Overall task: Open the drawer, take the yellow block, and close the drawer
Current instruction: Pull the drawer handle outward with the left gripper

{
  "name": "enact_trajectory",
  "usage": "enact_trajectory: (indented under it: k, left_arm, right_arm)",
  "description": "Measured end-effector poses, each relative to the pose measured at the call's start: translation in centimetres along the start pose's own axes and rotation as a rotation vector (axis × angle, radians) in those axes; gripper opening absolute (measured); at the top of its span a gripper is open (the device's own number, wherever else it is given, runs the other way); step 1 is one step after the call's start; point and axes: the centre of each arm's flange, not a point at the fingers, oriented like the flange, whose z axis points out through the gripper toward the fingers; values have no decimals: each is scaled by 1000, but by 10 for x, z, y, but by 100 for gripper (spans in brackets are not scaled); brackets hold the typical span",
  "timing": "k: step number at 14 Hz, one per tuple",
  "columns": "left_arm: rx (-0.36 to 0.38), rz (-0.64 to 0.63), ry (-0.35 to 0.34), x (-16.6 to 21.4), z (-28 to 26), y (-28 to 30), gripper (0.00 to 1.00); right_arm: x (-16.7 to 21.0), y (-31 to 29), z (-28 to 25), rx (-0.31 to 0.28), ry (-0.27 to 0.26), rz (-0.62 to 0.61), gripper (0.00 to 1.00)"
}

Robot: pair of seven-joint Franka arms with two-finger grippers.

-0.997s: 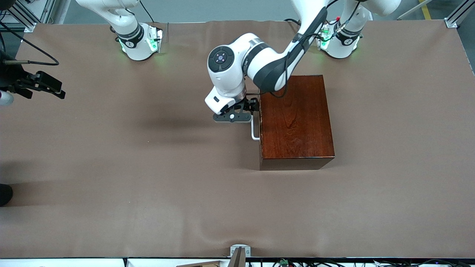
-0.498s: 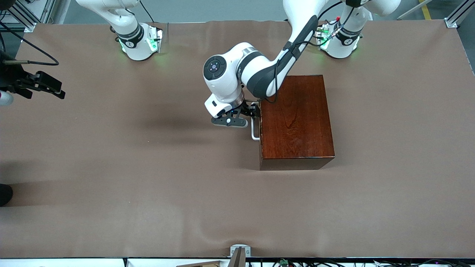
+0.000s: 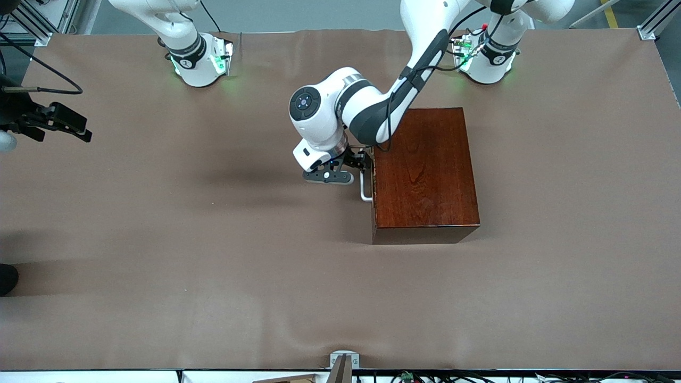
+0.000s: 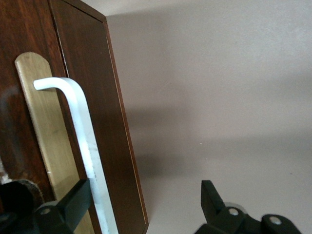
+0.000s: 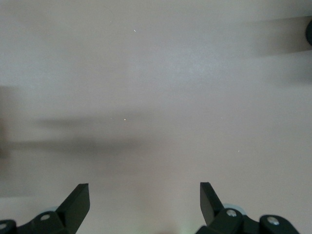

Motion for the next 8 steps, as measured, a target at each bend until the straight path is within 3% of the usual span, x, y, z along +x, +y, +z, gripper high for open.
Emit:
enact_trajectory:
  k: [8]
  left_arm:
    - [11,-106,-2,2,7,0,100]
  right_arm:
    - [0,0,0,0,0,0,100]
